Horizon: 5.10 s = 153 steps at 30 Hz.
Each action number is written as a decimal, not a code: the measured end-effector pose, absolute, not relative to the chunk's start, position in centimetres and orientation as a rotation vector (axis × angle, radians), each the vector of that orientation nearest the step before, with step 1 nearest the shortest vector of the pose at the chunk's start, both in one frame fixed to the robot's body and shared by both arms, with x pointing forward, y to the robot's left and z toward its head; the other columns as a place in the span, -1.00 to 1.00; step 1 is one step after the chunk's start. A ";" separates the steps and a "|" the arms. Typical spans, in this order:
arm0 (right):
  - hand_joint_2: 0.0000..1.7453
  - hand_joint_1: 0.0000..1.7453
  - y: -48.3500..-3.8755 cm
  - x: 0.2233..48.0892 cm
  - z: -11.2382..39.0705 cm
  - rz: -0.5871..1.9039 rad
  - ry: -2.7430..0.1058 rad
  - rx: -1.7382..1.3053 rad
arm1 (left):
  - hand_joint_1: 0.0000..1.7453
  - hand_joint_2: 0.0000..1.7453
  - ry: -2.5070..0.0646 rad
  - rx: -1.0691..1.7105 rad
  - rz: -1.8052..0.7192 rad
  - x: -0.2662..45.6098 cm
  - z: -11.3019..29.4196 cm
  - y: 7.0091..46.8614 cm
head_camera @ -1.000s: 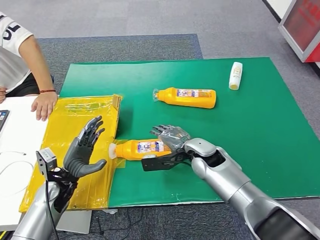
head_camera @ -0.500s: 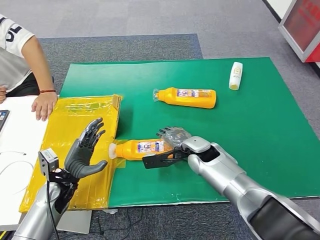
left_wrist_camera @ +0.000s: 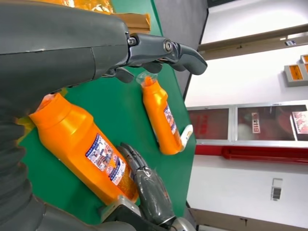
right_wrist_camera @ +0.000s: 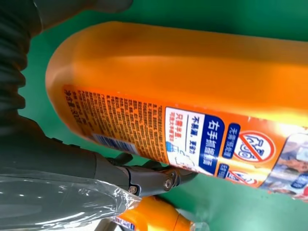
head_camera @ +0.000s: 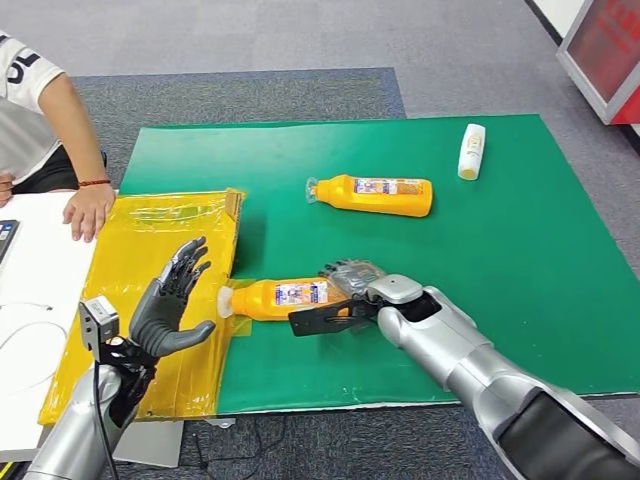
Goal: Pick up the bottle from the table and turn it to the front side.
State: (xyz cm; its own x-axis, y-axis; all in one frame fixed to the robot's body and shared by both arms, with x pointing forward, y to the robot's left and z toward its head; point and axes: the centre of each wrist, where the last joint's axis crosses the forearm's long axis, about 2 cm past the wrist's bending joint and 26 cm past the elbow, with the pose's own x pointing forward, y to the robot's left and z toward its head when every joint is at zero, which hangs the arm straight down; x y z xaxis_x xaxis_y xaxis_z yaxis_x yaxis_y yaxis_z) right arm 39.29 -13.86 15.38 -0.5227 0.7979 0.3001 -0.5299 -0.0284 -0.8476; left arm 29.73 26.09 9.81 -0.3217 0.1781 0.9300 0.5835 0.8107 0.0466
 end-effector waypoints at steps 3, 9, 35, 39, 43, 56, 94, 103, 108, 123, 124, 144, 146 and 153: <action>1.00 -1.00 -13.9 39.4 15.4 1.736 -1.245 -0.308 | -1.00 1.00 -1.884 -0.573 -0.459 29.8 9.8 26.1; 1.00 -1.00 -13.9 39.7 15.8 1.784 -1.206 -0.315 | -1.00 1.00 -1.890 -0.572 -0.461 30.0 9.9 26.1; 1.00 1.00 -13.6 39.7 15.9 1.741 -1.221 -0.297 | -1.00 1.00 -1.899 -0.578 -0.453 30.4 10.3 26.1; 1.00 1.00 -14.2 39.7 15.5 1.689 -1.251 -0.241 | -1.00 1.00 -1.900 -0.581 -0.451 30.4 10.2 26.1; 1.00 1.00 -16.0 39.7 14.7 1.577 -1.289 -0.105 | -1.00 1.00 -1.900 -0.588 -0.451 30.4 10.1 26.1; 1.00 1.00 -24.4 38.9 11.6 1.205 -1.365 0.130 | -1.00 1.00 -1.893 -0.604 -0.448 30.2 9.4 26.2; 1.00 1.00 -30.0 33.1 6.7 0.544 -1.507 0.795 | -1.00 1.00 -1.883 -0.620 -0.443 29.6 8.7 26.3; 1.00 1.00 -29.7 33.1 7.8 0.533 -1.558 0.711 | -1.00 1.00 -1.870 -0.614 -0.434 29.1 8.2 26.4; 1.00 1.00 -29.1 33.5 8.6 0.603 -1.597 0.579 | -1.00 1.00 -1.865 -0.604 -0.431 28.9 8.0 26.4; 1.00 -1.00 -25.7 34.8 14.2 1.063 -1.723 -0.118 | -1.00 1.00 -1.855 -0.553 -0.394 27.0 7.4 27.4; 1.00 -1.00 -25.4 34.9 14.4 1.103 -1.710 -0.170 | -1.00 1.00 -1.855 -0.550 -0.390 26.8 7.4 27.4; 1.00 -1.00 -20.0 37.0 16.9 1.609 -1.489 -0.478 | -1.00 1.00 -1.862 -0.491 -0.355 25.8 7.5 29.0; 1.00 -1.00 -19.5 37.1 16.9 1.630 -1.474 -0.476 | -1.00 1.00 -1.862 -0.488 -0.353 25.8 7.5 29.1; 1.00 -1.00 -17.4 37.6 17.5 1.672 -1.415 -0.468 | -1.00 1.00 -1.860 -0.486 -0.361 26.0 7.7 29.1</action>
State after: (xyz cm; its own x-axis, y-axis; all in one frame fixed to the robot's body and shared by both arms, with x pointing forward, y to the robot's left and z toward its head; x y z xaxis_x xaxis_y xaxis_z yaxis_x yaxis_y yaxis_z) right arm 37.57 -17.36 17.45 -0.5493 0.7996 0.2428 -0.3718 0.0264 -0.9279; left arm 26.00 29.06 7.68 -0.2912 0.1546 0.9441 0.4960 0.8682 0.0108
